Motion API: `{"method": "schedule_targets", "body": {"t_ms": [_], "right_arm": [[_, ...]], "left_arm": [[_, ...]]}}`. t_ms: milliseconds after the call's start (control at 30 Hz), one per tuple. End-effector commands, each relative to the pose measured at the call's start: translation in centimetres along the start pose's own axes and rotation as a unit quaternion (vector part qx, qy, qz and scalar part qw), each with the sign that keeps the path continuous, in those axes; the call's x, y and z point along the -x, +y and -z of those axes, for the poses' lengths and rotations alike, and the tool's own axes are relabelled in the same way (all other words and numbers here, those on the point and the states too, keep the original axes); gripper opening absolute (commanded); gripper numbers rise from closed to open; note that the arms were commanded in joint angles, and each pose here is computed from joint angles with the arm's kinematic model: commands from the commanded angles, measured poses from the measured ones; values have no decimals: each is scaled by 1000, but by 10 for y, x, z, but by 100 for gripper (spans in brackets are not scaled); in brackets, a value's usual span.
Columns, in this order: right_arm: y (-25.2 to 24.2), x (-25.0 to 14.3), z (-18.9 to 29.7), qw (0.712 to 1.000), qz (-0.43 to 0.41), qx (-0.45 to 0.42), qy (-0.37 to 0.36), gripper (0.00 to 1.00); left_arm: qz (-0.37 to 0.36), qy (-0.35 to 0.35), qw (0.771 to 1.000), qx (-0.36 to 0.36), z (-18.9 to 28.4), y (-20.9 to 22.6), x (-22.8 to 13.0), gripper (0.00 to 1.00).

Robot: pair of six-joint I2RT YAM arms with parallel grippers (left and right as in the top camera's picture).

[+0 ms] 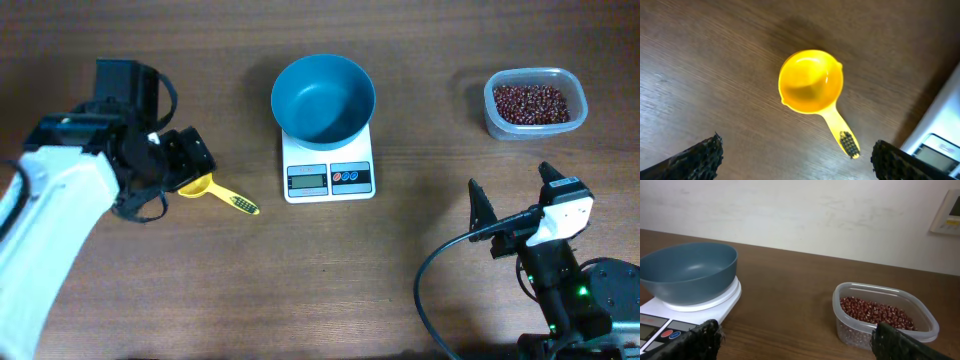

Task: Scoop item into bowl and weigh 50g on scale
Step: 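Move the left gripper over the yellow scoop on the table, then grasp the yellow scoop's cup rim with the left gripper and lift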

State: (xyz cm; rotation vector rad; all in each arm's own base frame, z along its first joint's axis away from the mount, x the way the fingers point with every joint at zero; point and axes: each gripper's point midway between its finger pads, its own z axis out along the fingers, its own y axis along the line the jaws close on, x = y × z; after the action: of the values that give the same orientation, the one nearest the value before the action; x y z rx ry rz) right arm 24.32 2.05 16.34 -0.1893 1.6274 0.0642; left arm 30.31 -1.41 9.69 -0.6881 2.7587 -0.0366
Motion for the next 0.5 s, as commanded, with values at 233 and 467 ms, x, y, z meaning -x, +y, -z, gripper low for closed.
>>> {"method": "schedule_targets", "body": {"t_ms": [233, 467], "right_arm": [[-1, -4, 0, 1000, 3, -4, 3, 99], [-1, -4, 0, 1000, 3, -4, 3, 99]], "left_arm": [[41, 62, 995, 59, -65, 10, -13, 95], [121, 38, 990, 53, -68, 25, 9, 93]]}}
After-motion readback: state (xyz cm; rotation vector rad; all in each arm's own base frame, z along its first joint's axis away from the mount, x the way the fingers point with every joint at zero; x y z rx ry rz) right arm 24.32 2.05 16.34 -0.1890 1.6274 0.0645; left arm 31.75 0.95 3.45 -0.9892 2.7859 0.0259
